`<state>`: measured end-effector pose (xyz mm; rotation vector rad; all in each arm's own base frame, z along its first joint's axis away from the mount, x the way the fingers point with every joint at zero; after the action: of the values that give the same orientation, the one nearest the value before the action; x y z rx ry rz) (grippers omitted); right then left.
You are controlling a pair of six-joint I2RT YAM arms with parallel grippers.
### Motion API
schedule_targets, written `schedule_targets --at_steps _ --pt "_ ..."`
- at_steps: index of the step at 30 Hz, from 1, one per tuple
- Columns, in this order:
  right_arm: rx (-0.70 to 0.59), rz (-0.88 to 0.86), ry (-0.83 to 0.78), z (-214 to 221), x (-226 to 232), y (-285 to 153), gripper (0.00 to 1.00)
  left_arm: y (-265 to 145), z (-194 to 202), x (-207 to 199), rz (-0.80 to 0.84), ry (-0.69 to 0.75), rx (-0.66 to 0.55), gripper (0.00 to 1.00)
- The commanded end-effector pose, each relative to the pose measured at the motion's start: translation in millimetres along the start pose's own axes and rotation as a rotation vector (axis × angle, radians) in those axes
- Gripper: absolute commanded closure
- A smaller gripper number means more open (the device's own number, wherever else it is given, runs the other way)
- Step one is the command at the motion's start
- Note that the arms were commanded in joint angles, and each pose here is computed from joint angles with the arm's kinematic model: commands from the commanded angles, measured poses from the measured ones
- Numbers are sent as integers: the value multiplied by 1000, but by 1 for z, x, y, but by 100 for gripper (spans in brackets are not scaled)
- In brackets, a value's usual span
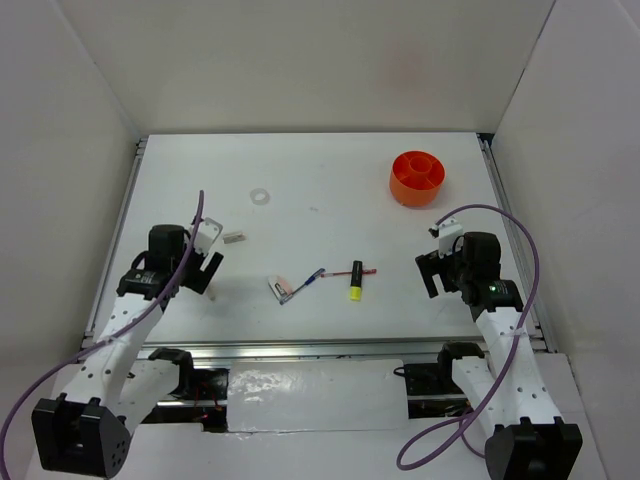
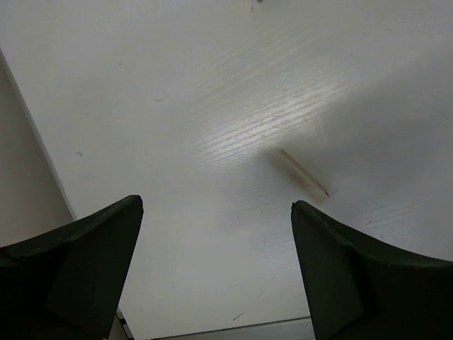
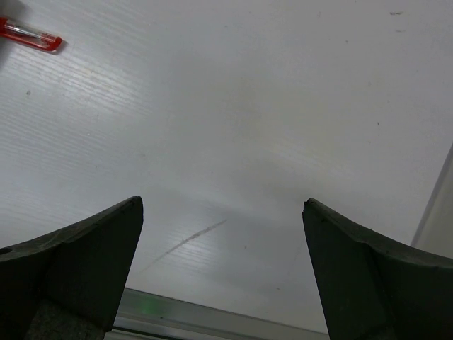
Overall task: Sort the stationery into containers
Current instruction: Pick up the pen from the center of the board.
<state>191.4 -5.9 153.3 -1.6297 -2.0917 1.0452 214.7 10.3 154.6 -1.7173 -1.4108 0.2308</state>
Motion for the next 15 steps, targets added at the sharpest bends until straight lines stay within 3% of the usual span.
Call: schedule_targets --at_steps 1,5,15 --pt "-20 -14 10 -3 3 1 0 -9 -33 -2 62 51 -109 2" --pt "-26 -17 29 -5 4 1 0 -19 -76 -20 195 56 -199 14" --pt "-40 -16 73 -11 3 -5 0 -11 -126 -127 467 159 -198 16"
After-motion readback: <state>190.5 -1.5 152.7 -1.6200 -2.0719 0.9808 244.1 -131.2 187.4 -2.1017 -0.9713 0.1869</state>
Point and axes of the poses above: each gripper's point midway between its finger pads, its own y axis out along the fingers, its own x axis along the line the jaws close on, z = x × y, the point moved 5 cm from there along -y, back along the fingers, and after that the axes turned 1 degree about y, right-handed, at the moved point
